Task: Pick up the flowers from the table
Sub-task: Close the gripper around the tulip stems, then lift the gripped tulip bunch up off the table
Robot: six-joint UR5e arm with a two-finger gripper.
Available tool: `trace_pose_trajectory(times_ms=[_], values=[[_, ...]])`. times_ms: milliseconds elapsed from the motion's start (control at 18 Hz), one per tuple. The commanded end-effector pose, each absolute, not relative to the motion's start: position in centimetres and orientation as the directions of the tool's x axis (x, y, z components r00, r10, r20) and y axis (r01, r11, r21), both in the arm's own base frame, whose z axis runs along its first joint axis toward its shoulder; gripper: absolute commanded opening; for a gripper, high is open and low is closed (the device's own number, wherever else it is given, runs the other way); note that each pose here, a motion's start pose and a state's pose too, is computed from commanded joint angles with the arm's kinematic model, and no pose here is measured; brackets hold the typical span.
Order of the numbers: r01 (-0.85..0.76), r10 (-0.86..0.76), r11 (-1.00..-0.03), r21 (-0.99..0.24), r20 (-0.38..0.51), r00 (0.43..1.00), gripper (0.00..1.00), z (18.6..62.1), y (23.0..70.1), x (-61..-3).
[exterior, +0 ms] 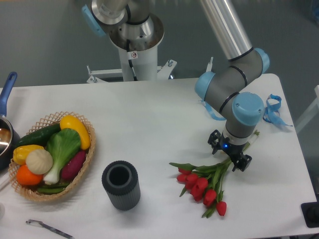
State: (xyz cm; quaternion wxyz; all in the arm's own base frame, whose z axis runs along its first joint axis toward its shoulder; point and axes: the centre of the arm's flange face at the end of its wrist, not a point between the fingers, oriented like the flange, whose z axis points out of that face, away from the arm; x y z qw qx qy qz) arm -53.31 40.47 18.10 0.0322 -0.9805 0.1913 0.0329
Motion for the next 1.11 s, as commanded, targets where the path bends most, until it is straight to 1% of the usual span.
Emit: trace_pose_trajectory(times_ms=[111,278,444,500,611,667,778,889,1000,1111], values=[[-0.380,-0.376,-0.924,-0.051,-0.080,0.923,0.89,18.14,40.72,-53.15],[-0.377,-0.373,-0.925,-0.051,-0.080,0.924,0.81,18.09,40.79,-53.05],[-0.376,-0.371,-0.925,-0.053,-0.089,0.924,0.67,18.19,40.92,-53.06],[-0.375,-0.370,-0.925,-0.054,-0.090,0.925,0.65,18.21,40.93,-53.07],[-0.374,-0.368,-0.926,-0.054,-0.091,0.925,0.58,18.14,40.94,-53.10],[-0.374,-0.368,-0.926,-0.054,-0.093,0.925,0.57,18.16,40.95,-53.11],[-0.373,-0.367,-0.926,-0.056,-0.094,0.926,0.48,18.26,40.96,-53.10],[-0.370,-0.364,-0.927,-0.058,-0.095,0.927,0.42,18.41,40.99,-53.13],[-0.366,-0.359,-0.929,-0.058,-0.098,0.928,0.32,18.57,41.09,-53.11],[-0.368,-0.360,-0.928,-0.059,-0.104,0.927,0.28,18.90,41.21,-53.13]])
